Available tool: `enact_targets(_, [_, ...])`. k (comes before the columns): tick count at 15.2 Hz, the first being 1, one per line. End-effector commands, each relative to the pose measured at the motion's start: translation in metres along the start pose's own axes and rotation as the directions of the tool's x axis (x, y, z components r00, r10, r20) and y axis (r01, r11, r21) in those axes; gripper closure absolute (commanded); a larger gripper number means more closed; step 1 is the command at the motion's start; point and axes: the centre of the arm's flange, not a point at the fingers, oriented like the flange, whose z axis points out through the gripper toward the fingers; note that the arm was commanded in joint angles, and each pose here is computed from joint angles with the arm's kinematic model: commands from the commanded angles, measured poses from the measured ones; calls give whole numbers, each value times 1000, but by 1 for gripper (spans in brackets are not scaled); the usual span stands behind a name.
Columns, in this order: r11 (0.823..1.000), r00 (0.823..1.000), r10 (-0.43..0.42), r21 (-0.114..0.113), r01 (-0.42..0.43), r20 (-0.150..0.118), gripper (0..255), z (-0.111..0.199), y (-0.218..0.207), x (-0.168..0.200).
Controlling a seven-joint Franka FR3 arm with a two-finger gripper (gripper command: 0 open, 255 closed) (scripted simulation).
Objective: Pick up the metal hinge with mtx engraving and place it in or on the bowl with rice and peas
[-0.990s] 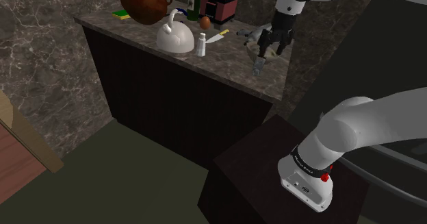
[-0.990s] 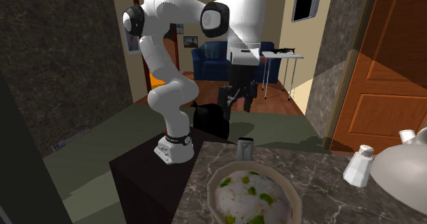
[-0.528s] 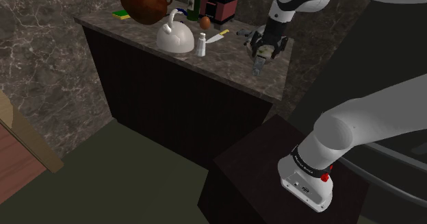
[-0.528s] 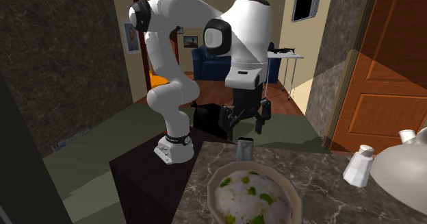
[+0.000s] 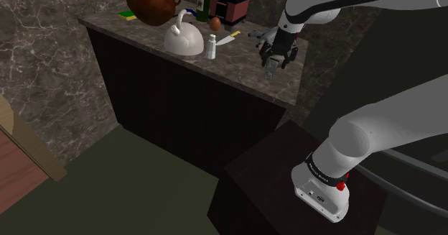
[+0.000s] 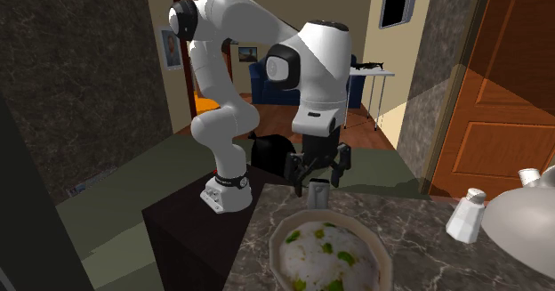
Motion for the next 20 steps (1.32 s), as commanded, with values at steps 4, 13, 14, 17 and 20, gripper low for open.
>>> enact_targets(4, [1000,1000,0,0,0,0,0,0,0,0])
enact_targets(13, [1000,1000,0,0,0,0,255,1,0,0])
enact_targets(14, [1000,1000,0,0,0,0,255,1,0,0])
enact_targets(17, [1000,1000,0,0,0,0,255,-10,0,0])
enact_targets(20, [1000,1000,0,0,0,0,255,-26,0,0])
